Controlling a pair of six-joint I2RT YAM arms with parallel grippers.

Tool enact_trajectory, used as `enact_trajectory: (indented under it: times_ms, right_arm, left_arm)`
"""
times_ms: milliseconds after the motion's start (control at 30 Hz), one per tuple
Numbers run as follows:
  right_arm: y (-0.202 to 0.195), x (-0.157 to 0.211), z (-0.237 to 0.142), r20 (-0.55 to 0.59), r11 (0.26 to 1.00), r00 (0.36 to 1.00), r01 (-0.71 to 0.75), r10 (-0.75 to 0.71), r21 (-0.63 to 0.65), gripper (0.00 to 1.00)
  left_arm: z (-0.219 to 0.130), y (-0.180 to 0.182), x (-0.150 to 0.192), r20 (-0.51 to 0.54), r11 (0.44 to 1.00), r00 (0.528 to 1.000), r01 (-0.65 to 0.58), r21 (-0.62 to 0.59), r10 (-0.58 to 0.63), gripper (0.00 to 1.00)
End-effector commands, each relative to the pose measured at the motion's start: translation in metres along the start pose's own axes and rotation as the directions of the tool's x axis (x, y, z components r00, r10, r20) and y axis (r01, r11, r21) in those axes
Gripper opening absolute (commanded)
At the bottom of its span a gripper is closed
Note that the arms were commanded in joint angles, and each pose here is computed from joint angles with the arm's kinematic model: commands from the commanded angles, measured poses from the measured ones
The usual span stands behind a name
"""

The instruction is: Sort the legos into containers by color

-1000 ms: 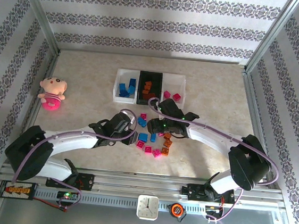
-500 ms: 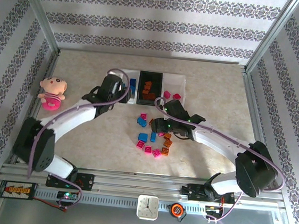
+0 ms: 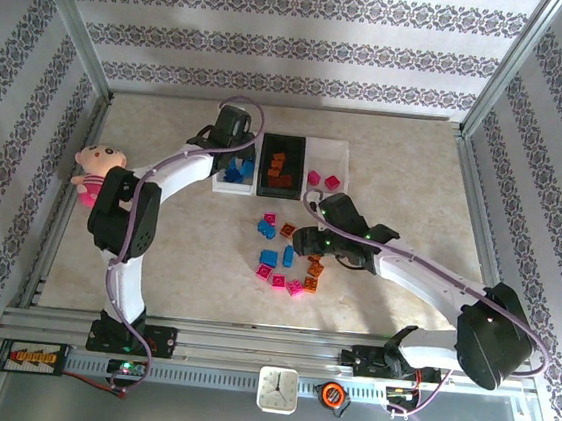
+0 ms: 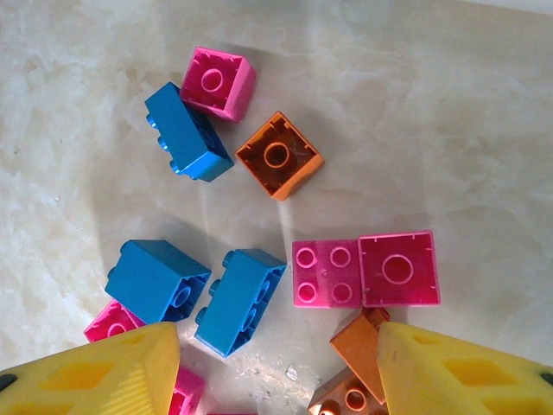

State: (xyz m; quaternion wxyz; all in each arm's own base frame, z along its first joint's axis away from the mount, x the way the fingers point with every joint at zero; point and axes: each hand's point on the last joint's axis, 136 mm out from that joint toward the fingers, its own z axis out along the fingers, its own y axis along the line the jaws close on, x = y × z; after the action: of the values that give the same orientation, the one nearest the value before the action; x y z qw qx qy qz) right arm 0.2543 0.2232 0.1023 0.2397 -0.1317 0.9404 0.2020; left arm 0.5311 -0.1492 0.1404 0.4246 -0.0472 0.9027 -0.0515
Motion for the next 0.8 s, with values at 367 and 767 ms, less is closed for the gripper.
enact_trajectory:
  times_ms: [367, 767]
  right_arm:
    - [-0.018, 0.015, -0.002, -0.036, 0.997, 0.998, -0.055, 0.058, 0.058, 0.66]
    - [-0.041, 0.032, 0.032, -0.179, 0.985, 0.983, -0.019, 0.051, 0.172, 0.66]
  left_arm:
    - [-0.068, -0.02, -0.048, 0.109, 0.992, 0.993, 0.034, 0.119, -0.047, 0.86]
    - [-0.182, -0.059, 0.059, 0.034, 0.909, 0.995, 0.071, 0.411, -0.093, 1.0]
